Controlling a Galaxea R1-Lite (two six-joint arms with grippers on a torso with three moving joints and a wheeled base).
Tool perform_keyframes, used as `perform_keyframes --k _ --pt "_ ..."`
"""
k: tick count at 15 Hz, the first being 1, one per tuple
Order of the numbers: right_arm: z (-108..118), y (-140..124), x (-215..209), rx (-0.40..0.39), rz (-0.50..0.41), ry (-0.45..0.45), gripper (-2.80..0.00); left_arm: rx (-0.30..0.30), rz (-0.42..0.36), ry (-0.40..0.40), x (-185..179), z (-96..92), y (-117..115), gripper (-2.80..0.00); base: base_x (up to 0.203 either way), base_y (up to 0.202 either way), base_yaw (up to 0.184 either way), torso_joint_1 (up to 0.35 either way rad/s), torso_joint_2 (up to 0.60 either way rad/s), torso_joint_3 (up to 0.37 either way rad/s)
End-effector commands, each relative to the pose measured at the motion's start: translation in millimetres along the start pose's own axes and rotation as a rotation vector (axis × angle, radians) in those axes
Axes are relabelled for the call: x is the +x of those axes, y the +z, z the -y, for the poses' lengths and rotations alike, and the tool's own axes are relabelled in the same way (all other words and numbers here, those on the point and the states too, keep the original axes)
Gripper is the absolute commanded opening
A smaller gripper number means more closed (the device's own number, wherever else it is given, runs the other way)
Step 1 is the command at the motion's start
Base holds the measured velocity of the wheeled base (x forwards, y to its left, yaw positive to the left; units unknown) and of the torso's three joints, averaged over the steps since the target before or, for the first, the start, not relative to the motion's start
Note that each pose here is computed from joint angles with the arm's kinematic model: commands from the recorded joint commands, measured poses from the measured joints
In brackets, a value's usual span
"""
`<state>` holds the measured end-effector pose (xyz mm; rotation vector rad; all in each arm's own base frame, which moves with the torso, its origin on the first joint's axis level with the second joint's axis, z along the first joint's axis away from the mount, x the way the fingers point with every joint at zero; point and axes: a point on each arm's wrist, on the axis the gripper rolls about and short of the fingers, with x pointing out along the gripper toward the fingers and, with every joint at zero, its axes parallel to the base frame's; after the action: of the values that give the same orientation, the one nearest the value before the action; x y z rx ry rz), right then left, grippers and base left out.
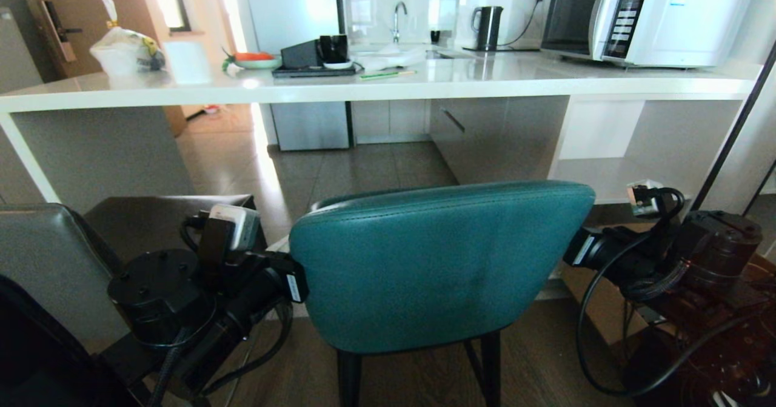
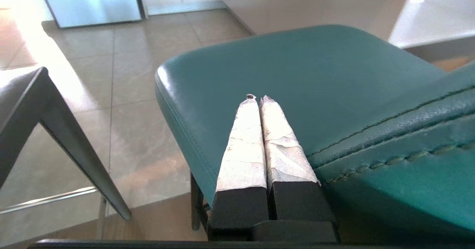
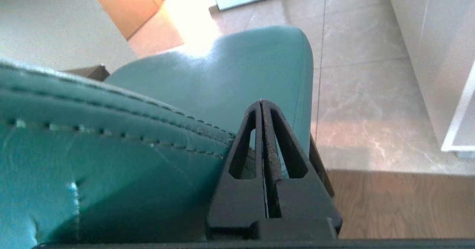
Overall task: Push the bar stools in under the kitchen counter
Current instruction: Pull the blue chair out from under the dining table
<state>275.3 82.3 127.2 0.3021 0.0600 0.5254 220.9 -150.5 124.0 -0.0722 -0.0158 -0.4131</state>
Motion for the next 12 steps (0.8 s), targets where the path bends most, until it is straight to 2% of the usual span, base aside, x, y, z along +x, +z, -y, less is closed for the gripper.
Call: perform_keyframes --k 1,8,12 --pt "-23.4 -7.5 2.0 0.002 -0.023 0.086 -2.8 0.005 -0.023 0.018 3.7 -2.8 -6.7 -2.8 0.0 0.0 0.0 0.0 0.0 0.0" --pt "-22.5 -18.4 -7.0 0.01 -0.064 0.078 -2.8 0.006 -0.028 0.043 14.9 -8.6 -11.4 -2.8 0.0 0.0 0.0 0.0 0.0 0.0" --pt "-21.6 -13.1 -8.0 0.005 -0.031 0.076 -2.8 0.005 -0.02 0.042 10.5 -8.8 -7.8 -2.8 0.0 0.0 0.0 0.0 0.0 0.0"
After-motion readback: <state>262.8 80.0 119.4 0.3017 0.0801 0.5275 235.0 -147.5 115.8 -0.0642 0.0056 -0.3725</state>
